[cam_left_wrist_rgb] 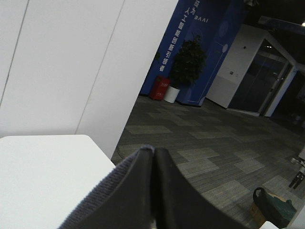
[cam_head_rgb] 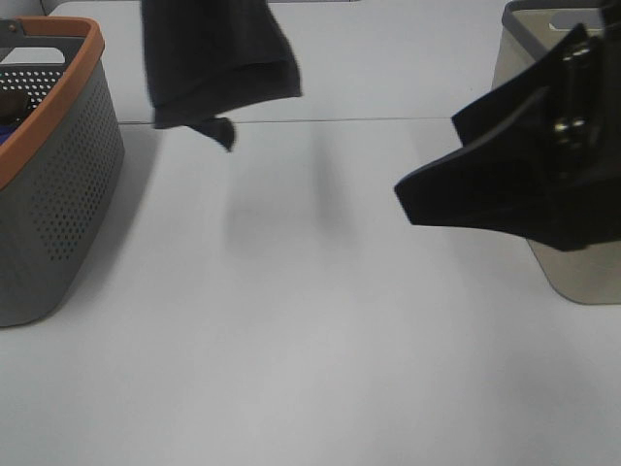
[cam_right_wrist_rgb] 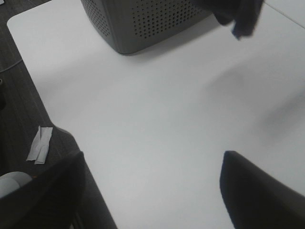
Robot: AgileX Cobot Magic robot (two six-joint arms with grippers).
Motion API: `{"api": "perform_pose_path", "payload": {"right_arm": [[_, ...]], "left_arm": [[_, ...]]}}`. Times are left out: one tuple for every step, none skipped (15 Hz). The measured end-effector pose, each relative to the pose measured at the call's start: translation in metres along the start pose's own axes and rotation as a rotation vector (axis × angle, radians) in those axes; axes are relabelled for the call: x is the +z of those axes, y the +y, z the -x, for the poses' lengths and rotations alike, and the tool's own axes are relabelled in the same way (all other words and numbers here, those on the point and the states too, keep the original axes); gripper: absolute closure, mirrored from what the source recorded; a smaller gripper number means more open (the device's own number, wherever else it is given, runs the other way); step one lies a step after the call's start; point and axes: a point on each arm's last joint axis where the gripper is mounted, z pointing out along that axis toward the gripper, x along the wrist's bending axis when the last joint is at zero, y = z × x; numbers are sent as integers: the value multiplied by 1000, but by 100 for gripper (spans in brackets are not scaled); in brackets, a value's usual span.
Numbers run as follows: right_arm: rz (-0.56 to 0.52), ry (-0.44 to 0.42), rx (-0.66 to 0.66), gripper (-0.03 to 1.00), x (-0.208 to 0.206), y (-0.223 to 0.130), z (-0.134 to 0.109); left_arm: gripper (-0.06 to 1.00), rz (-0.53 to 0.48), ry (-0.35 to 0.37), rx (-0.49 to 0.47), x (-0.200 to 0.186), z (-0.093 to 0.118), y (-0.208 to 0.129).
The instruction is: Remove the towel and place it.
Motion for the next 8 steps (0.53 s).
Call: {"api": "perform_pose_path", "payload": {"right_arm": [[-1,-9,-23,23,14,3,1],[5,-27,-35,23,25,5,4],[5,-43,-41,23,35,6,7],[9,-71,-53,23,42,7,12],[17,-93,-65,23,49,8,15],[43,-123,-63,23,54,10,19],[76,-153,-61,23,58,13,23],[108,-183,-57,23,62,15,27]], "left_arm": [[94,-2,-10,0,2,4,-3],[94,-6,-17,0,5,8,-7],[94,-4,-22,-2,6,10,-8],[94,-1,-26,-3,6,13,-9],[94,1,-29,-2,6,14,-10],[94,-1,-36,-3,7,17,-11],[94,-6,-45,-4,7,20,-12],[94,-8,-51,-5,7,22,-13]]}}
